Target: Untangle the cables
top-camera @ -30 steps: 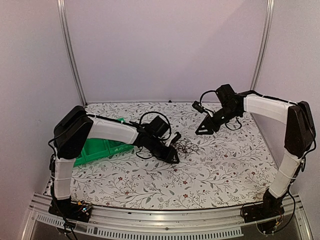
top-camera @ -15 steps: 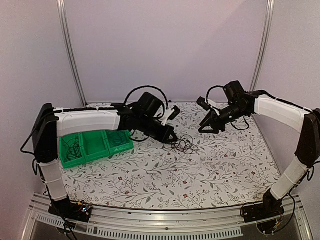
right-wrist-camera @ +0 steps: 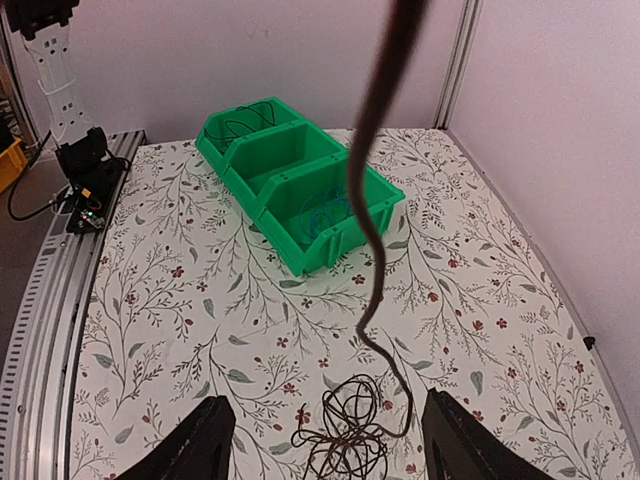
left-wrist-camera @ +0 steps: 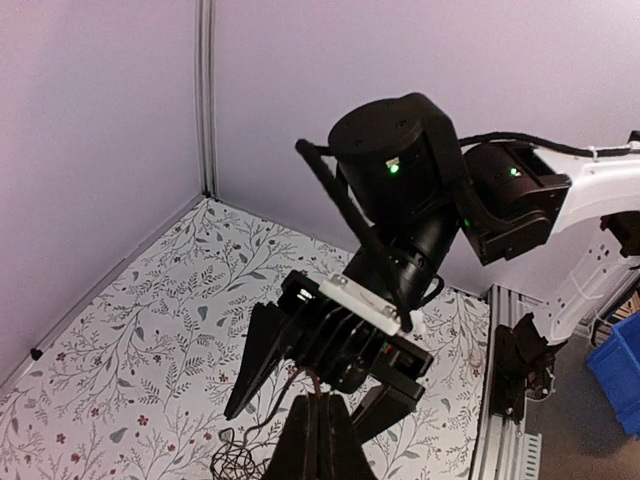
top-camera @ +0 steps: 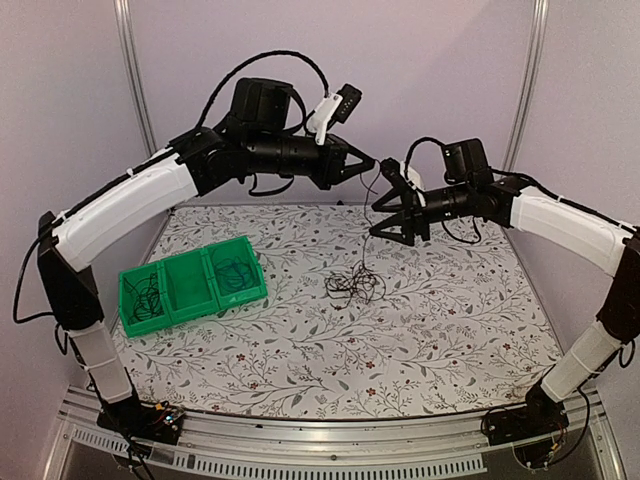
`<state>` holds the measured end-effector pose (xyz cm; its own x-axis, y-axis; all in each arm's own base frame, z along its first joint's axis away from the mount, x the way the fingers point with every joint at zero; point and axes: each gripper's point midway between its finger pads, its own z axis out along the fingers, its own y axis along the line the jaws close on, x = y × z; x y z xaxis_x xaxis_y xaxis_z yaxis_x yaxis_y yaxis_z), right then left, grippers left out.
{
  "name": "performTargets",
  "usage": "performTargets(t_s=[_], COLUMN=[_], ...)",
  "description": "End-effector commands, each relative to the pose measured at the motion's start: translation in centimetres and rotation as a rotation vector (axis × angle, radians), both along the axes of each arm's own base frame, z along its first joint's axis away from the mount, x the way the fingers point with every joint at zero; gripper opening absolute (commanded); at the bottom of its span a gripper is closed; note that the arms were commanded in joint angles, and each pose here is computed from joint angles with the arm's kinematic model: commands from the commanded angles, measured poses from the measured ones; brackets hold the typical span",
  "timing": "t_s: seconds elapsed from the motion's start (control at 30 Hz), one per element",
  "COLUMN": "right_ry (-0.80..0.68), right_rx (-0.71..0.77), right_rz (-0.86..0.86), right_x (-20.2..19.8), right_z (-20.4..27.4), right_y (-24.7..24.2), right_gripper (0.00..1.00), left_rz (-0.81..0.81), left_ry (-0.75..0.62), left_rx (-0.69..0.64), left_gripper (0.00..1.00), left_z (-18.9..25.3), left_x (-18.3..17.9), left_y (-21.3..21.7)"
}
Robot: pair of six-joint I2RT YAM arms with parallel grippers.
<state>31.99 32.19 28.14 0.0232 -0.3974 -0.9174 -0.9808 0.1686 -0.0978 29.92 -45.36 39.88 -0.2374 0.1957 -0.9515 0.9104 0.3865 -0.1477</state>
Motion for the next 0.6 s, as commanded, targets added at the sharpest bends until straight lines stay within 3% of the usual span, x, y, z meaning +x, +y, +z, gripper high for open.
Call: performTargets(t_s=[0.0,0.3,0.4,0.57], right_ry=[0.011,0.143,0.205,0.284], right_rx=[0.082,0.104,0.123,0.103], right_rz=[-0.053,-0.086,-0.082,-0.094], right_x=[2.1,3.9,4.1,4.5], right_z=[1.9,-1.1,-1.8,-4.5], right_y=[1.1,2.3,2.8,3.0], right_gripper=[0.68,0.54,0.43,0.10], left_rz=[-0.039,-0.008,0.007,0.051], left_ry=[-0.057,-0.178,-0.205,-0.257], left_rx=[-0.029,-0.164,-0.198,-0.253], left_gripper=[0.00,0.00,0.00,0.00], left_z=[2.7,10.7,12.7,15.8], left_x=[-0.4,-1.3,-1.5,-1.8], left_y=[-0.6,0.4,1.0,2.4])
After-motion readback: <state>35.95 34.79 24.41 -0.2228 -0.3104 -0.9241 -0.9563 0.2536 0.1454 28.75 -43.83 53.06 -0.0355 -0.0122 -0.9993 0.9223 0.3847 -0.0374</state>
